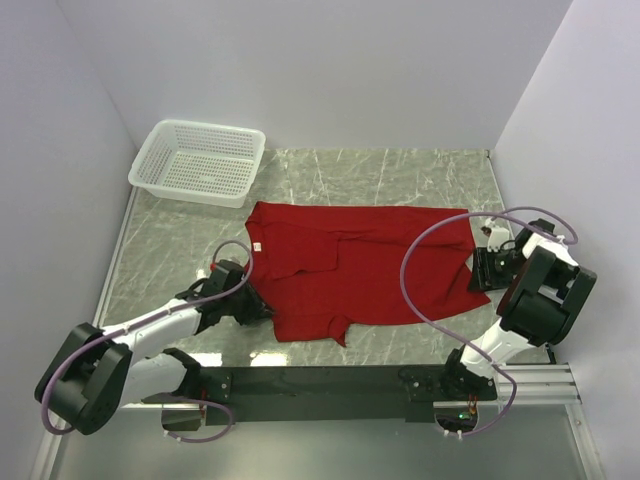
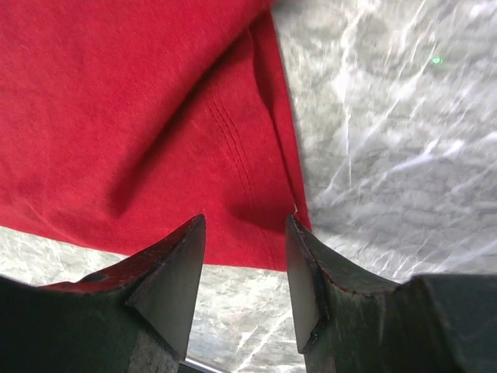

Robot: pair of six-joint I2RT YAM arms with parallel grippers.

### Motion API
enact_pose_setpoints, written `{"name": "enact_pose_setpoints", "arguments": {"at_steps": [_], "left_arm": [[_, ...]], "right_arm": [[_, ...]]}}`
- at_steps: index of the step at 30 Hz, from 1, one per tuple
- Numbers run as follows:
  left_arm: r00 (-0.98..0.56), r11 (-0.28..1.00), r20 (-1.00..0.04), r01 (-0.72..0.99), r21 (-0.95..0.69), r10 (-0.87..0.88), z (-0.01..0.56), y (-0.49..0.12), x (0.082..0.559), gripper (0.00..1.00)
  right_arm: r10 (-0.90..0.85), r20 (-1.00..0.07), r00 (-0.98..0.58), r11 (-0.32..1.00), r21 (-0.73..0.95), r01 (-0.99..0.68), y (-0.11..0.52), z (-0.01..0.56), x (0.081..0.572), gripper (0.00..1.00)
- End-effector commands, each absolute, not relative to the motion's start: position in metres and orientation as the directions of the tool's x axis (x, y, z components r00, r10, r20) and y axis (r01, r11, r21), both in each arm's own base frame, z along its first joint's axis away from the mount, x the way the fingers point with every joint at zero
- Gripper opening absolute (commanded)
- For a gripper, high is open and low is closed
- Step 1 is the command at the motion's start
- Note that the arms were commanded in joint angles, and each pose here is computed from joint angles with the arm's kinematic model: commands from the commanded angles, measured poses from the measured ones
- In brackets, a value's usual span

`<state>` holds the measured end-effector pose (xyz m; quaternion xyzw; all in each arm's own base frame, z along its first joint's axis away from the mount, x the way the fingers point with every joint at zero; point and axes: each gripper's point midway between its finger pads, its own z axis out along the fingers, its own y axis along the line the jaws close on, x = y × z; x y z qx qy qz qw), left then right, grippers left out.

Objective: Fold and stack the t-shirts
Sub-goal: Fold the tshirt

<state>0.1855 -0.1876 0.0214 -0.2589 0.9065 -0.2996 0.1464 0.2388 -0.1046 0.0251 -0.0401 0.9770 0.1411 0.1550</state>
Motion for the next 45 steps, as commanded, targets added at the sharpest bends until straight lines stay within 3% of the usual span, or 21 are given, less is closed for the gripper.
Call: {"name": "enact_pose_setpoints", "arguments": {"at_steps": [1,2,3,18,25,28,29,32,45], "left_arm": [[-0.802,0.690,-0.139,-0.394,-0.607,-0.581,0.021,-0.180,0.186,0.13],[-0.798,0.693,-0.149,-0.395,-0.602,-0.584,0.021,-0.179,0.187,0.02],[-0.792,0.695,-0.163,-0.392,-0.603,-0.588,0.025,-0.177,0.189,0.01],[-0.782,0.707,-0.204,-0.376,-0.598,-0.588,0.045,-0.169,0.201,0.01],[-0.785,0.702,-0.204,-0.364,-0.612,-0.585,0.051,-0.172,0.204,0.01],[-0.786,0.701,-0.207,-0.358,-0.617,-0.583,0.054,-0.173,0.205,0.01],[-0.783,0.701,-0.210,-0.359,-0.617,-0.585,0.054,-0.173,0.206,0.01],[-0.779,0.710,-0.227,-0.355,-0.608,-0.584,0.059,-0.169,0.208,0.01],[-0.740,0.722,-0.289,-0.362,-0.590,-0.607,0.085,-0.131,0.232,0.01]], "right_arm": [[-0.039,-0.337,-0.941,0.958,0.255,-0.131,-0.107,0.027,0.236,0.52],[-0.036,-0.336,-0.941,0.959,0.254,-0.127,-0.107,0.027,0.235,0.52],[-0.029,-0.333,-0.943,0.960,0.253,-0.119,-0.108,0.026,0.233,0.52],[-0.058,-0.350,-0.935,0.998,-0.013,-0.057,-0.145,0.033,0.222,0.51],[-0.033,-0.297,-0.954,0.997,0.060,-0.054,-0.132,0.005,0.210,0.49],[-0.032,-0.285,-0.958,0.994,0.092,-0.060,-0.125,-0.004,0.206,0.42],[-0.033,-0.281,-0.959,0.993,0.101,-0.064,-0.123,-0.004,0.204,0.27],[-0.048,-0.308,-0.950,0.993,0.088,-0.078,-0.123,0.009,0.204,0.00],[-0.062,-0.478,-0.876,0.992,-0.126,-0.001,-0.146,0.098,0.201,0.00]]}}
